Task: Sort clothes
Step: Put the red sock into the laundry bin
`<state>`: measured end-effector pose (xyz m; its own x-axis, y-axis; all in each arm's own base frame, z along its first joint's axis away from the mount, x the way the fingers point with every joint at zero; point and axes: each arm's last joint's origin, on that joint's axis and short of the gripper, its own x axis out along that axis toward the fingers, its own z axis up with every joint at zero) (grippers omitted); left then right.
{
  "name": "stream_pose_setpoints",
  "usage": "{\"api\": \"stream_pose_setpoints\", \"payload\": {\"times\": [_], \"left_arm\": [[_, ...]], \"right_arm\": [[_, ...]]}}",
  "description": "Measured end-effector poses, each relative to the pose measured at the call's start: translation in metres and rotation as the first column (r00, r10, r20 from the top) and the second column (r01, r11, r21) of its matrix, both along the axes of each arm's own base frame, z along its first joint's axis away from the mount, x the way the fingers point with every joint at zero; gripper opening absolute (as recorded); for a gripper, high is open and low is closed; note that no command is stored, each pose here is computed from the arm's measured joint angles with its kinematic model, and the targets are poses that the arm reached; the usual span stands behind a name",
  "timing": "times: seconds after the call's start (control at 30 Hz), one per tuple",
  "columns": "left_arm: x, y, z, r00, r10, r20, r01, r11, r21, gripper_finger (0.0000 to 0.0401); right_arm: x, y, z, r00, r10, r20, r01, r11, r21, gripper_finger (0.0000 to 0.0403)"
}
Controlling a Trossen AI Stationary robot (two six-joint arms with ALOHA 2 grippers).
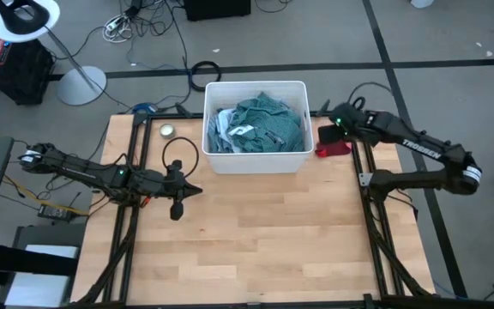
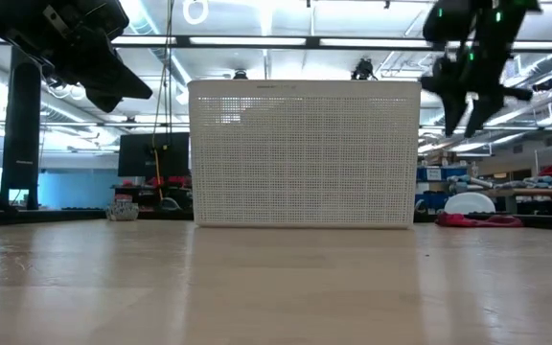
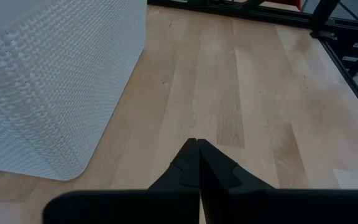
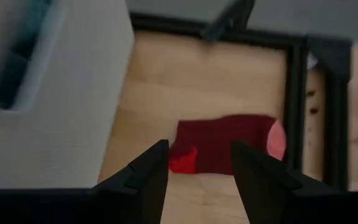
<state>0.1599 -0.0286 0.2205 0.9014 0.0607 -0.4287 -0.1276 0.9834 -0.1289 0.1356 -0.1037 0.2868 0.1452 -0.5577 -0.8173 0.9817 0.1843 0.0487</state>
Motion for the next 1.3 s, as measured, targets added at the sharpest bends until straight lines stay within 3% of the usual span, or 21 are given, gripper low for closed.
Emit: {"api": "stream_pose_setpoints", "payload": {"times": [0.23,0.37,0.63,0.93,1.03,1.2,1.3], "left_arm": [[0.0,0.0,0.0,1.0,0.001,0.0,-0.001,1.0,-0.003,0.0],[0.0,0.0,0.0,1.0,0.001,0.0,-0.001,1.0,-0.003,0.0],[0.0,0.0,0.0,1.0,-0.001,0.0,0.001,1.0,0.001,0.0],[0.0,0.0,0.0,1.0,-0.001,-0.002,0.001,1.0,0.001,0.0],[0.0,0.0,0.0,1.0,-0.001,-0.002,0.001,1.0,0.001,0.0],[0.0,0.0,0.0,1.0,-0.001,-0.002,0.001,1.0,0.001,0.0],[0.0,0.0,0.0,1.0,-0.001,-0.002,0.001,1.0,0.001,0.0]], "right_arm": [[-0.004,-0.015,-0.067,0.986,-0.17,0.004,0.168,0.981,0.098,0.0172],[-0.004,-0.019,-0.097,0.983,-0.181,-0.001,0.179,0.972,0.15,0.0172],[0.007,-0.03,-0.127,0.982,-0.178,0.057,0.168,0.974,0.149,0.0172],[0.014,-0.039,-0.152,0.982,-0.187,-0.035,0.191,0.962,0.194,0.0164],[0.016,-0.039,-0.157,0.982,-0.178,-0.056,0.186,0.961,0.206,0.0136],[0.019,-0.034,-0.153,0.993,-0.104,-0.054,0.113,0.975,0.192,0.0019],[0.014,-0.029,-0.147,0.993,-0.109,-0.053,0.117,0.974,0.195,0.0018]]}}
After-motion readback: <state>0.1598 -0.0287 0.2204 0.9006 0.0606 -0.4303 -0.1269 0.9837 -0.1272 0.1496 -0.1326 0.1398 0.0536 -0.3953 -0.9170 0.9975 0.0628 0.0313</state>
